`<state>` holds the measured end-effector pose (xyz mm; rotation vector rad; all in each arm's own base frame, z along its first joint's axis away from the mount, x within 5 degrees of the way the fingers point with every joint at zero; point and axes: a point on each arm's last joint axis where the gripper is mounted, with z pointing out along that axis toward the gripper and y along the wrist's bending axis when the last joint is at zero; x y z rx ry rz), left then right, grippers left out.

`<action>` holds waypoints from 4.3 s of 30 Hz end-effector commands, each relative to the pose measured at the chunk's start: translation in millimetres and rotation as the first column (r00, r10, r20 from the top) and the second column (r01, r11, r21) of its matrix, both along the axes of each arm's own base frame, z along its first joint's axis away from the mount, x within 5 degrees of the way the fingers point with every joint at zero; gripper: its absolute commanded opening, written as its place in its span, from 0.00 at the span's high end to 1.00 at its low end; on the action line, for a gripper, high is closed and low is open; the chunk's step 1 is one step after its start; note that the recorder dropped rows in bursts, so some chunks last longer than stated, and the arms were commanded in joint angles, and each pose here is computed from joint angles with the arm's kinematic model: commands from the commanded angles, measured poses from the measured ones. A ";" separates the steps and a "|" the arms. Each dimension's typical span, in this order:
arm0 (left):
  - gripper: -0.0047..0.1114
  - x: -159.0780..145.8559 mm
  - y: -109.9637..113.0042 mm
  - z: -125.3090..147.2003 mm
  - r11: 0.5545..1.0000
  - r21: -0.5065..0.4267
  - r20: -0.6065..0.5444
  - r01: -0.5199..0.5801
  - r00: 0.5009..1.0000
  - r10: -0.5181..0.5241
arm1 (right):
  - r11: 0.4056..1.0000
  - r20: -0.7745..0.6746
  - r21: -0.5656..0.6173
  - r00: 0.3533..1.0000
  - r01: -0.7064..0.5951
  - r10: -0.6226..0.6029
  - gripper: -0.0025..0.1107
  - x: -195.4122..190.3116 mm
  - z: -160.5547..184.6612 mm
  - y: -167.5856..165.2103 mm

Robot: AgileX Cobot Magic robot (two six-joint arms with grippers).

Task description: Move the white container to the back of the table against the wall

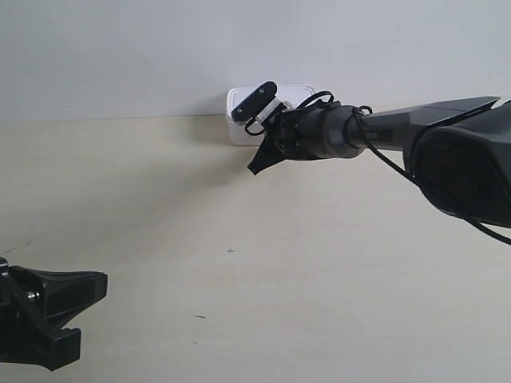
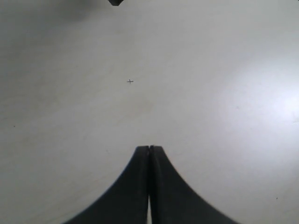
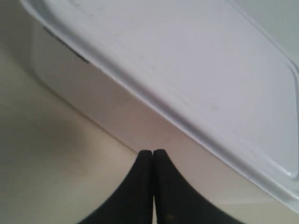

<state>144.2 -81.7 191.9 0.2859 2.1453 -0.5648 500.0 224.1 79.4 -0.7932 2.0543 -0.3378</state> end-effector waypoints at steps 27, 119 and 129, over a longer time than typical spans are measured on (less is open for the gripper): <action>0.96 -56.0 19.7 -6.9 0.958 -0.286 0.110 -0.010 0.993 0.043 | 0.867 -0.045 0.436 0.969 0.239 -0.244 0.98 -207.7 142.2 -90.8; 0.96 -101.4 43.6 20.0 0.980 -0.173 0.570 0.100 0.821 0.017 | 0.428 0.321 0.876 0.932 -0.224 -0.169 0.98 -447.0 135.5 -205.2; 0.96 -89.1 65.0 19.7 0.927 -0.170 0.569 -0.336 0.734 0.370 | 0.481 0.321 0.876 0.796 -0.043 -0.513 0.98 -443.8 135.5 -226.9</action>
